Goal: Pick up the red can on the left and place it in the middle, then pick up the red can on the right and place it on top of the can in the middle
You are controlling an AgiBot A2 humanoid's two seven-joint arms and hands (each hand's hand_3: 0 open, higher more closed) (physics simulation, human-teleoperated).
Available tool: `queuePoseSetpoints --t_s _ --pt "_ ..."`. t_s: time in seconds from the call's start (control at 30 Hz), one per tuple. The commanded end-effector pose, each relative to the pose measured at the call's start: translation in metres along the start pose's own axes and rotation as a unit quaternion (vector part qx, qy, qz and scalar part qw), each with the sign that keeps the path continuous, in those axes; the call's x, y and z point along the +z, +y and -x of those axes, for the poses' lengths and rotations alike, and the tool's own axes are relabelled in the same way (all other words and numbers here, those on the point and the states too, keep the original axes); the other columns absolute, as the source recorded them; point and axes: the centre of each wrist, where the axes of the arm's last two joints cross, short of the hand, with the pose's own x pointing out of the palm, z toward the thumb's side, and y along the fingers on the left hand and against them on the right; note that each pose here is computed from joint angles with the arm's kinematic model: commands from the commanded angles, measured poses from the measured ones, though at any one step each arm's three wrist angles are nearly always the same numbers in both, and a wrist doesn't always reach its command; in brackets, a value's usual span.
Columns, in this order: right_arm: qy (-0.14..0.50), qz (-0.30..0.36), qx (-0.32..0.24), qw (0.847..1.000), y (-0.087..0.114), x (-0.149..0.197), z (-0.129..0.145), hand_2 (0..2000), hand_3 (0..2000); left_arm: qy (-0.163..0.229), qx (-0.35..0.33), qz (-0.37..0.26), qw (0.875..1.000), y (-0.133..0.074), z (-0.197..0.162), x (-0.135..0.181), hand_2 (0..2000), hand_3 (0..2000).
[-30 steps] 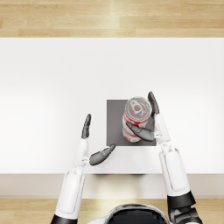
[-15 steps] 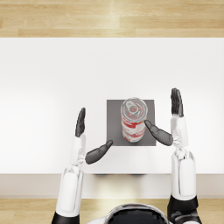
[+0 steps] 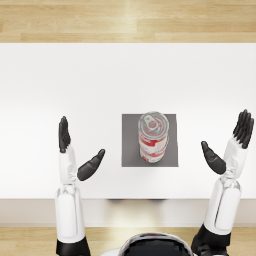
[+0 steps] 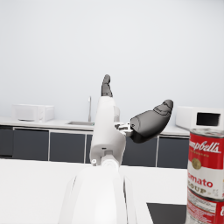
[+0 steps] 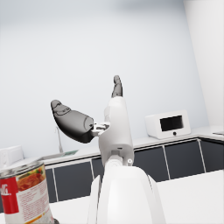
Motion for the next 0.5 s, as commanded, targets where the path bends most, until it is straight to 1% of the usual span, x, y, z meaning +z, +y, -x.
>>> queuePoseSetpoints --t_s 0.03,0.5 --pt "0.0 -0.001 -0.001 1.0 0.0006 -0.0008 0.0004 0 0 0.001 0.003 0.0 1.0 -0.0006 0.0012 0.0 0 0" --pt "0.001 -0.003 -0.002 1.0 0.0018 -0.0028 0.0015 0 0 0.003 0.009 0.002 1.0 -0.0023 0.0043 -0.0001 0 0"
